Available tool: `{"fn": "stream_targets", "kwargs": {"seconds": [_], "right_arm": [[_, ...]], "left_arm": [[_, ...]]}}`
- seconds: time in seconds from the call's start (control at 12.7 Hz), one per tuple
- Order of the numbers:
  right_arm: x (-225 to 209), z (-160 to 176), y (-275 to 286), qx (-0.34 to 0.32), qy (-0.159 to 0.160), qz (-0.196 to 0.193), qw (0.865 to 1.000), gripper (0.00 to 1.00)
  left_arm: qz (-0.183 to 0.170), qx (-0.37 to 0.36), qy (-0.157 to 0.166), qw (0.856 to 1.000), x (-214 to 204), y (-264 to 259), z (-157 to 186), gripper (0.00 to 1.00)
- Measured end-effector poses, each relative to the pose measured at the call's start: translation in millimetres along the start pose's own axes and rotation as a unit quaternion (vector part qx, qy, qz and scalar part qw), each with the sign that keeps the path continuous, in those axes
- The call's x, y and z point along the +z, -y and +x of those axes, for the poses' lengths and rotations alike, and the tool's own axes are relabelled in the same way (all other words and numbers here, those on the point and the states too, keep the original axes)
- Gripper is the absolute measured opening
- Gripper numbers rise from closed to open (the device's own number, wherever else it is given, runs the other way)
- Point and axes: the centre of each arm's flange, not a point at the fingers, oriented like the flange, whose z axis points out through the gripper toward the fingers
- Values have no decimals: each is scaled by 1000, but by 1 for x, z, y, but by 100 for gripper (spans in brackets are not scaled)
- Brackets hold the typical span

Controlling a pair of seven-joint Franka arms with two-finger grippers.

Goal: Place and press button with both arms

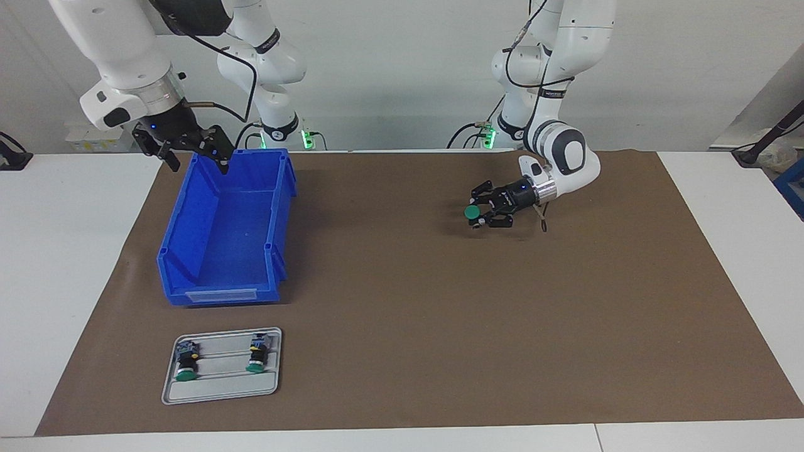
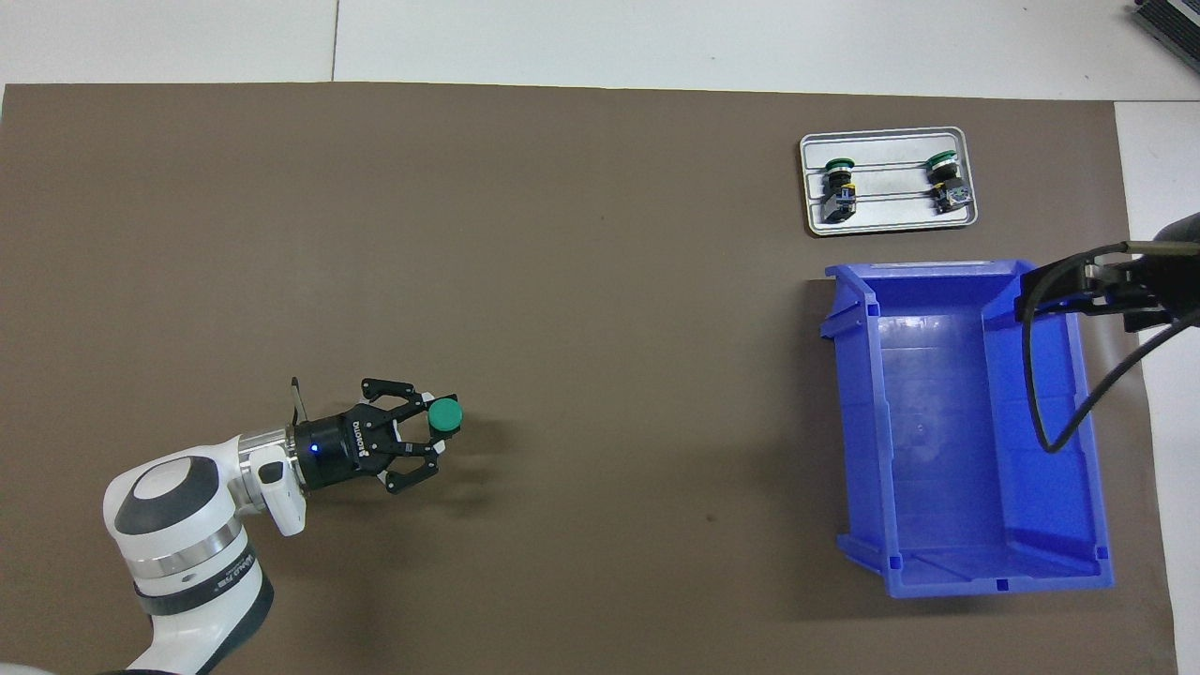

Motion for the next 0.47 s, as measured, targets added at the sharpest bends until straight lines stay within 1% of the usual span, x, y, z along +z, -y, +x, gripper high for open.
{"fn": "stream_targets", "kwargs": {"seconds": [0.08,0.32,0.47], "right_arm": [[0,0,0,0,0,0,1000,100],[0,0,0,0,0,0,1000,100],[0,0,0,0,0,0,1000,100]], "left_arm": [[6,8,-2,1000,-6,1,-4,34],[5,26,1,1000,-4,-2,-23,34],[4,26,-12,1000,-1,-3,-25,34]]}}
